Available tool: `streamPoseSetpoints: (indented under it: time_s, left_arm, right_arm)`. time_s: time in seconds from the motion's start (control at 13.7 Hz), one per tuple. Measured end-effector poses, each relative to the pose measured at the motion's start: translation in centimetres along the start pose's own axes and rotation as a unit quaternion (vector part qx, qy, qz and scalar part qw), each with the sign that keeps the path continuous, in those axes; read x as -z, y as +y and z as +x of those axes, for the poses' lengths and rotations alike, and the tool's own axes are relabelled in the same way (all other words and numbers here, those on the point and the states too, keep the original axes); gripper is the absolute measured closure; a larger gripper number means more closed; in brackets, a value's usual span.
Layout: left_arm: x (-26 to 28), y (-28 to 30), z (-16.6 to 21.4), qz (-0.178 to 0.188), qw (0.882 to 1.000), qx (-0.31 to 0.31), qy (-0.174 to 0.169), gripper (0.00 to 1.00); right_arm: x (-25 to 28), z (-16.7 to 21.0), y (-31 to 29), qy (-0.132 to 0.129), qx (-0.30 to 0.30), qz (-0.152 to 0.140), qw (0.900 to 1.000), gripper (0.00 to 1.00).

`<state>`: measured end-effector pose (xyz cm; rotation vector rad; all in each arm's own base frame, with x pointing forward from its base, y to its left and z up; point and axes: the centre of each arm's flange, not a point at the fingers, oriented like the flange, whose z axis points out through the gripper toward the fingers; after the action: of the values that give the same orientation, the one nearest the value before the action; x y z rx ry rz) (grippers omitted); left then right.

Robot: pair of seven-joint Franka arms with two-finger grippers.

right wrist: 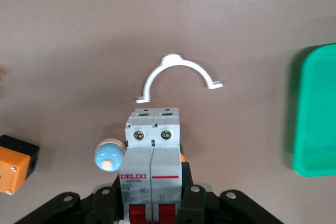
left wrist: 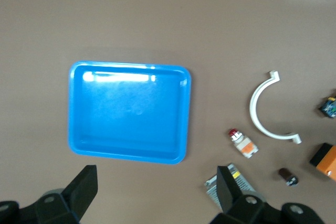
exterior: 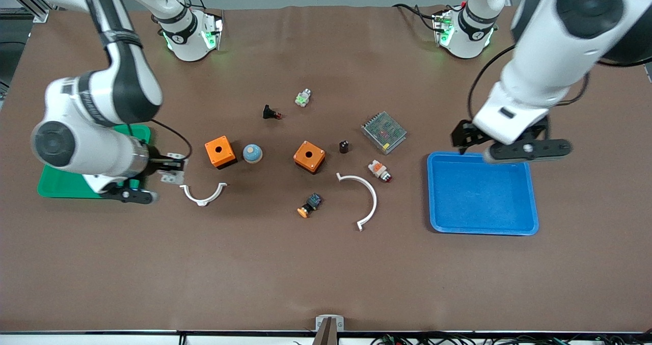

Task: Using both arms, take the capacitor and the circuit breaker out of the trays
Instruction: 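Carry the breaker toward the orange block while the left gripper withdraws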

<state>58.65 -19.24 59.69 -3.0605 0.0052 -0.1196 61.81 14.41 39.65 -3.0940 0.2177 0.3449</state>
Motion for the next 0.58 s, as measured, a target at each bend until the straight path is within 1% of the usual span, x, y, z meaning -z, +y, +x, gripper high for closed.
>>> streamPoseSetpoints:
  time_s: [0.07,0.22,0.44,0.58]
  left_arm:
    - [0.8,-1.7,-0.3,0.002,1.000,-0.006,-0.006,0.00]
    - [1.9,-4.9,-1.0,-0.006,1.000,-0.015,-0.013,0.00]
    - [2.1,-10.8,-1.8,-0.021,0.999,-0.012,-0.021,0.00]
    - [2.3,-12.5,-2.7,-0.021,1.000,-0.005,-0.023,0.00]
  right_arm:
    - [-1.3,0.0,-1.6,0.006,0.006,0.003,1.000,0.60]
    - [-4.5,0.0,-4.2,0.016,0.010,0.012,1.000,0.60]
    - [-8.7,0.2,-6.4,0.022,0.008,0.010,1.000,0.60]
    - [-10.7,0.6,-7.1,0.028,0.010,0.011,1.000,0.60]
